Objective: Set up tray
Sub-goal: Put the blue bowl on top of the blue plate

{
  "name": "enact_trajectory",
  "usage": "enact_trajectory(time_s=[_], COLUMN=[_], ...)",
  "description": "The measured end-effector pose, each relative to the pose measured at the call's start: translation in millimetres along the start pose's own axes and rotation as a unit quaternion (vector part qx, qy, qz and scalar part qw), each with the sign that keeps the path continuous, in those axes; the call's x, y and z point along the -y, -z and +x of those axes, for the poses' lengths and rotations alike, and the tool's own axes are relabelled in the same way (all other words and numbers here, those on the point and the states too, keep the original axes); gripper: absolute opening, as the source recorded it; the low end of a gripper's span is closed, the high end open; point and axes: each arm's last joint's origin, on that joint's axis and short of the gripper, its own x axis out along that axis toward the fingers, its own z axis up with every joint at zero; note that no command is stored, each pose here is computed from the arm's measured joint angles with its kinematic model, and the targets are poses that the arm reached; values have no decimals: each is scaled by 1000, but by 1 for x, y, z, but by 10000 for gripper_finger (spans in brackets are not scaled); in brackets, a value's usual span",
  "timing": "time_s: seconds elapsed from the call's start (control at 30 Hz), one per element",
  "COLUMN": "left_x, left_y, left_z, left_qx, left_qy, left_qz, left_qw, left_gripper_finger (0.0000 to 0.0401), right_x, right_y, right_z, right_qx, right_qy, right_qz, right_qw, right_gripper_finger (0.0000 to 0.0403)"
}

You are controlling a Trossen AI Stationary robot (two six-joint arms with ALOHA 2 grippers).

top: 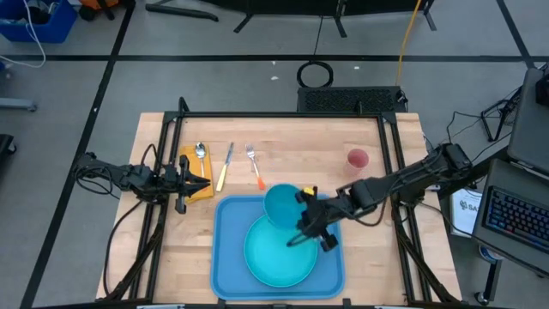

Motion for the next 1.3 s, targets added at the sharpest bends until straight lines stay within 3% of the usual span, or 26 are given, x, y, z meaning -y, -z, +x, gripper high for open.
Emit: enact_trajectory(time_s=[0.3,0.5,0.67,0.9,1.3], left_x=[0,0,0,0,0], left_y=[0,0,0,0,0], left_z=[0,0,0,0,0], left_qx=[2,1,0,0,0], left_qy=[0,0,-3,-3,-3], left_qz=[1,1,2,1,1], left_qw=[1000,1000,1000,1000,1000], left_gripper_finger=[47,47,47,47,47], right_x=[-29,-35,-40,-44,-59], right_y=[-2,-10,-23,-27,-28], right_z=[26,46,61,80,82], right_qx=[-15,-55,-79,-116,-111], right_qy=[-29,-43,-87,-95,-115], right_qz=[-32,-36,-33,-36,-41], right_qw=[999,997,993,988,986], right_gripper_finger=[0,0,0,0,0])
